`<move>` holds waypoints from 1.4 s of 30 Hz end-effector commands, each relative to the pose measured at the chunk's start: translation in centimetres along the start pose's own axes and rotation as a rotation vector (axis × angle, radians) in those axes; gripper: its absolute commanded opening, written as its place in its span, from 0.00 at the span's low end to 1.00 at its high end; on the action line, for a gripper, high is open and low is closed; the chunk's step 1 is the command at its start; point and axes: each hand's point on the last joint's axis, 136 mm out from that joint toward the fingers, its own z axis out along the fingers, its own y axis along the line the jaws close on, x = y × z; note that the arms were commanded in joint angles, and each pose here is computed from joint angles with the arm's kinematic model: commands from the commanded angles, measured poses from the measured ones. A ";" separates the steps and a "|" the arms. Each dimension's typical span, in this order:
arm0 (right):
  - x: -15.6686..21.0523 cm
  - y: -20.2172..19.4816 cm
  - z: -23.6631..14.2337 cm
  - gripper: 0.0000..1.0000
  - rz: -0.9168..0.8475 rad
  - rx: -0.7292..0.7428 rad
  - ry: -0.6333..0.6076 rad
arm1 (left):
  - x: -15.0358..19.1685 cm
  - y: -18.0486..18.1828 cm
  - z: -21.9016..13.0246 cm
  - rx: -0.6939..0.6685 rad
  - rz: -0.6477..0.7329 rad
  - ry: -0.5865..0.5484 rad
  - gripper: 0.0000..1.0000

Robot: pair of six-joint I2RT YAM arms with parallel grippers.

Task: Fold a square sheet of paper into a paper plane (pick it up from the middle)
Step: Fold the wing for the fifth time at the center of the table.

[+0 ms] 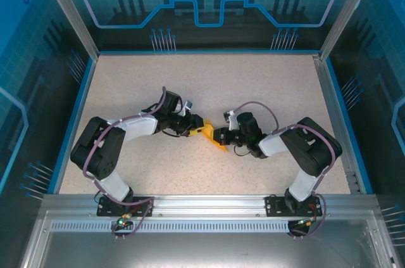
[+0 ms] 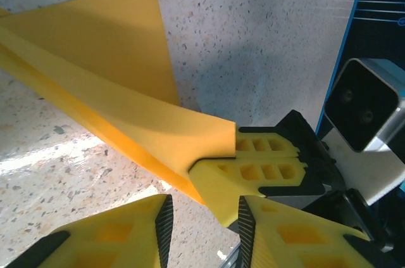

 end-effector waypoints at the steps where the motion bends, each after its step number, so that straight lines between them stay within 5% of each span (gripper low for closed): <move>1: -0.4 0.1 0.3 0.00 0.065 -0.035 0.004 | 0.6 -0.2 0.6 0.032 0.012 0.030 0.35; 42: 0.4 -2.9 0.4 0.00 0.434 -0.051 0.070 | -0.5 -0.1 3.9 0.053 0.093 0.045 0.26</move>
